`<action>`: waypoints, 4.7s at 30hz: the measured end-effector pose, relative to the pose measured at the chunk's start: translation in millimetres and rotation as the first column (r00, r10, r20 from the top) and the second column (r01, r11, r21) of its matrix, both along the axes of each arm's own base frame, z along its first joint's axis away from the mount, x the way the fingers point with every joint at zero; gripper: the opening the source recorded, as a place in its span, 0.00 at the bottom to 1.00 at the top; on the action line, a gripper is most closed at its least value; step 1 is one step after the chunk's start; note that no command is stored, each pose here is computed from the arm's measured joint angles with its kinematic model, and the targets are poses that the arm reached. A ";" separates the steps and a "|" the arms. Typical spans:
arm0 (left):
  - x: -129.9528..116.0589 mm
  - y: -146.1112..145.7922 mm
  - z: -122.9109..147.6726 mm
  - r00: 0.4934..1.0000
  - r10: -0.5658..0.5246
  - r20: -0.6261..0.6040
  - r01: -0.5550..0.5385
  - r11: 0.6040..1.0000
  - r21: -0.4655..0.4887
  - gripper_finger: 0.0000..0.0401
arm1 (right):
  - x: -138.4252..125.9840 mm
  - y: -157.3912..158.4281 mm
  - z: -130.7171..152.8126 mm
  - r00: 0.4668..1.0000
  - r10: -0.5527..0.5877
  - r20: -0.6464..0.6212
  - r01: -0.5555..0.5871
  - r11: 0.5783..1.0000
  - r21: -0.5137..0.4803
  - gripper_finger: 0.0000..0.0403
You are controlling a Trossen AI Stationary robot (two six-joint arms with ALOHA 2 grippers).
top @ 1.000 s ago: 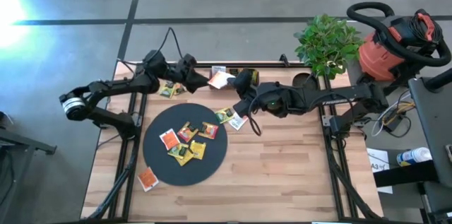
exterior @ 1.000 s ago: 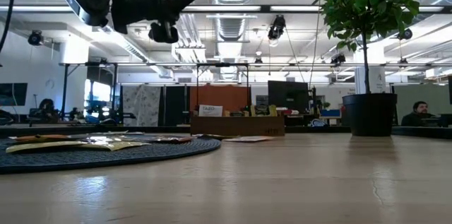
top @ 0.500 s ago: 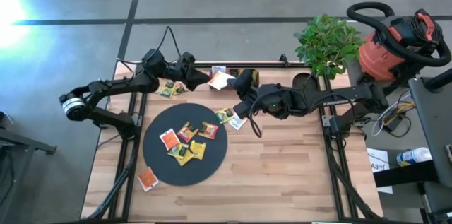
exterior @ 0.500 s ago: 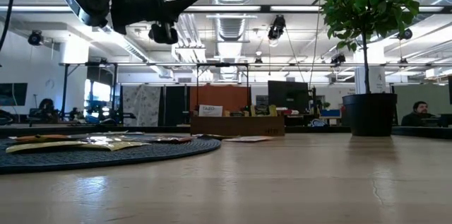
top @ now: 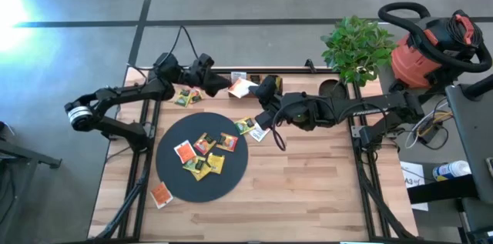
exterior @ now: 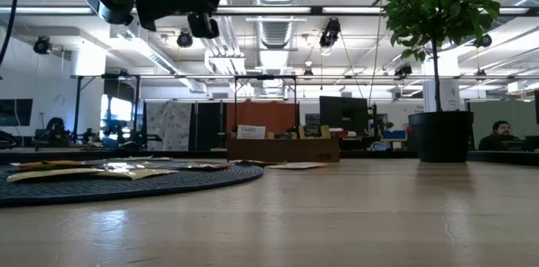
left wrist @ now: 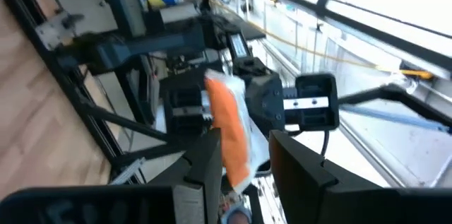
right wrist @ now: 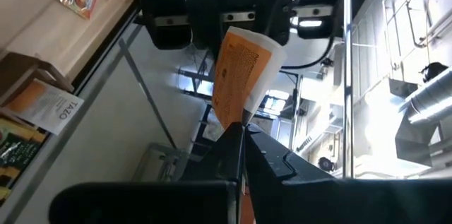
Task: Pick & Place Tea
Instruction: Put the orange tea bag into the left section of the wooden organizer
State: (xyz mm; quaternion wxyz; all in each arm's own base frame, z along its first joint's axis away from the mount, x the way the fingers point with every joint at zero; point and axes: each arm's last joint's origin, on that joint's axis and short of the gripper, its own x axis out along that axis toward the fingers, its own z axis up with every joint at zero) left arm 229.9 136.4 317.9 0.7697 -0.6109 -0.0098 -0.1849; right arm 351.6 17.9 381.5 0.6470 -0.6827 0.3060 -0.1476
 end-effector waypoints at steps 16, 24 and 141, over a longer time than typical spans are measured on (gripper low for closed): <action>9.2 -7.3 -5.0 0.999 0.017 -0.052 -0.018 1.000 -0.003 0.28 | 0.0 1.5 0.0 1.000 0.013 -0.001 -0.013 1.000 0.002 0.02; 12.6 -13.0 -4.6 0.999 0.013 -0.045 -0.013 1.000 -0.006 0.28 | 0.3 2.0 0.0 1.000 0.030 0.000 -0.030 1.000 0.007 0.02; 27.7 -57.2 2.2 0.807 0.492 0.326 -0.533 0.371 0.760 0.04 | -19.2 -72.8 1.0 0.586 -0.805 0.087 -0.480 -0.259 0.838 0.03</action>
